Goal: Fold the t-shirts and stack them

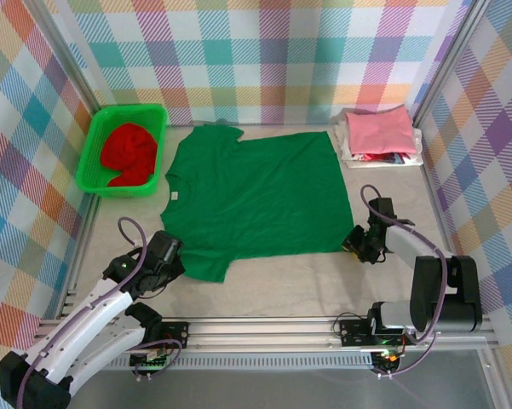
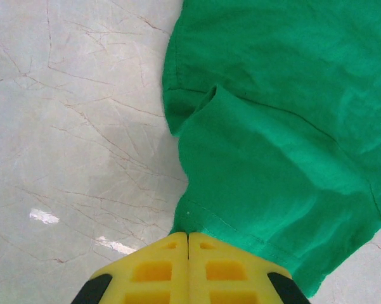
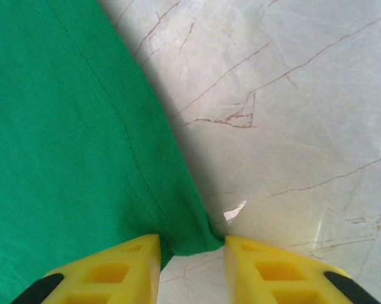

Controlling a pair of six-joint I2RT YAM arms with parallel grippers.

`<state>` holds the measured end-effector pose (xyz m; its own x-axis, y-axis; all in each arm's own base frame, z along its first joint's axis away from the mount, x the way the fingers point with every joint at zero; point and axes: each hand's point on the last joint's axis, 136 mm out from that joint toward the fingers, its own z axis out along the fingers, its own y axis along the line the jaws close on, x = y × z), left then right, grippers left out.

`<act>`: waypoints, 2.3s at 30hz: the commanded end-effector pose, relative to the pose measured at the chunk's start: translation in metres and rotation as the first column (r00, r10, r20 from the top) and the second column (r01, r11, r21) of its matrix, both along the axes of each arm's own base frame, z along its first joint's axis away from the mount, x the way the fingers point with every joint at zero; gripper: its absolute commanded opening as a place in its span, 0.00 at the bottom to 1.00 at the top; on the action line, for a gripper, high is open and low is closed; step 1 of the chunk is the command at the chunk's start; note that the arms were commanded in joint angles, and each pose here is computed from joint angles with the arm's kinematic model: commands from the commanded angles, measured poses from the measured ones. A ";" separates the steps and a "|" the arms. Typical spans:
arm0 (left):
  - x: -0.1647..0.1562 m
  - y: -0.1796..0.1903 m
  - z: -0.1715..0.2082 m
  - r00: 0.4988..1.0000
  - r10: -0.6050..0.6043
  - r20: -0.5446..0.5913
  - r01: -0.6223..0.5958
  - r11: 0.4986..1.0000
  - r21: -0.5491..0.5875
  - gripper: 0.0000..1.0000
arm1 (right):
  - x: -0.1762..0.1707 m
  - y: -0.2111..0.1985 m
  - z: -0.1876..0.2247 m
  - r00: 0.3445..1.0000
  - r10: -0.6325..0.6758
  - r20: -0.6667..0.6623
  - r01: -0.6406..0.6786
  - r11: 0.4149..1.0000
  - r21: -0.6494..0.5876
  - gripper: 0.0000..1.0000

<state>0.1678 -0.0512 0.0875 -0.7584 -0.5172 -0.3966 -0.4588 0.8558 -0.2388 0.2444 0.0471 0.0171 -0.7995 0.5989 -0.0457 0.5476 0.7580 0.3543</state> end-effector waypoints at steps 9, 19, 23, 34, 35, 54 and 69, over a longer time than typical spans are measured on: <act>0.007 0.004 -0.002 1.000 0.016 0.020 -0.016 1.000 0.021 0.00 | 0.047 -0.005 0.010 0.992 0.016 0.126 -0.011 0.999 -0.041 0.18; 0.007 0.015 0.014 0.996 0.052 0.069 -0.055 0.998 0.039 0.00 | 0.032 -0.003 0.024 0.990 0.034 0.137 -0.030 0.999 -0.031 0.00; 0.001 0.022 0.025 0.993 0.061 0.104 -0.066 0.997 0.042 0.00 | 0.012 -0.003 0.029 0.990 0.037 0.139 -0.033 0.999 -0.031 0.00; -0.001 0.022 0.031 0.987 0.061 0.146 -0.062 0.998 0.006 0.00 | -0.015 -0.007 0.038 0.987 0.047 0.151 -0.039 0.998 -0.059 0.18; -0.001 0.025 0.034 0.986 0.068 0.151 -0.072 0.997 0.020 0.00 | -0.013 -0.006 0.035 0.989 0.056 0.137 -0.049 0.997 -0.055 0.25; 0.003 0.034 0.029 0.979 0.110 0.169 -0.120 0.991 0.050 0.00 | 0.013 0.015 0.008 0.993 0.098 0.068 -0.098 0.995 0.003 0.44; 0.004 0.042 0.041 0.968 0.145 0.204 -0.158 0.986 0.049 0.00 | 0.011 0.009 0.013 0.989 0.120 0.083 -0.115 0.992 -0.059 0.11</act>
<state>0.1707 -0.0189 0.1179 -0.6220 -0.5730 -0.5337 -0.5093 0.8138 -0.2801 0.2574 0.0582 0.0200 -0.8541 0.5063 -0.1187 0.4378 0.8232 0.3616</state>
